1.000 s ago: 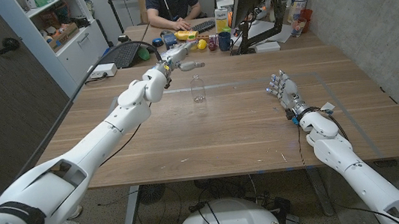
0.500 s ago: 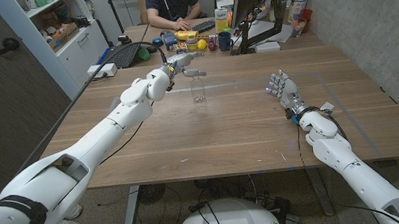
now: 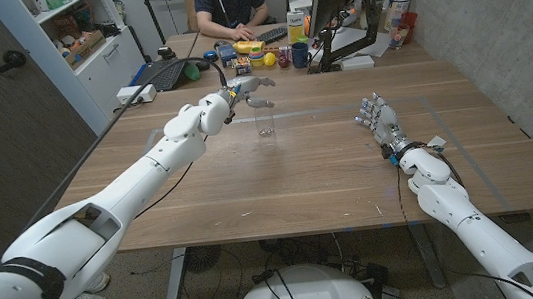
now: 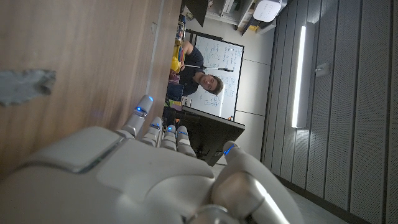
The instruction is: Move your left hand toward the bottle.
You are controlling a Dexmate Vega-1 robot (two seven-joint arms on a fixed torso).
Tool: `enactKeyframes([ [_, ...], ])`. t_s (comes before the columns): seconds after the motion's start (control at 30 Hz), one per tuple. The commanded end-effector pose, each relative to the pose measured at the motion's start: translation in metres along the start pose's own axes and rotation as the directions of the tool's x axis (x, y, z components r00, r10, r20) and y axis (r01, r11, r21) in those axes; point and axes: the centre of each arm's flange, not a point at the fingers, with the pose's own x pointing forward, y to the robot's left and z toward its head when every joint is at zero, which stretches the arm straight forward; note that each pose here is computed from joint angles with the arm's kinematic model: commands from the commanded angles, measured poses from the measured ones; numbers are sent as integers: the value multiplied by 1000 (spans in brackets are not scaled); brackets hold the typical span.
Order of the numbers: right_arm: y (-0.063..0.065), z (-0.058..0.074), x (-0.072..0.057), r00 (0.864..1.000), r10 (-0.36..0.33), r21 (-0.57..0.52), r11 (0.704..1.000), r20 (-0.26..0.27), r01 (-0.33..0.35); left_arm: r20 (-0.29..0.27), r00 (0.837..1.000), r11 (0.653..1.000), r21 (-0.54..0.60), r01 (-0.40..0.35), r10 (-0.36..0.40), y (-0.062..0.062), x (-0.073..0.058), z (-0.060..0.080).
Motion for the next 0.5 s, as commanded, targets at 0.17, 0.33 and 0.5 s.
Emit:
enactKeyframes([
  [0.17, -1, 0, -3, 1000, -1, 0, 1000, 3, 1, -9, 1000, 1000, 11, 16, -16, -3, 0, 4],
  [0.33, -2, 1, -4, 1000, -6, 2, 1000, 3, 6, -11, 1000, 1000, 12, 18, -18, -3, 0, 5],
  [0.5, -2, 1, -5, 1000, -4, 1, 1000, 3, 4, -9, 1000, 1000, 21, 21, -21, -4, 0, 7],
])
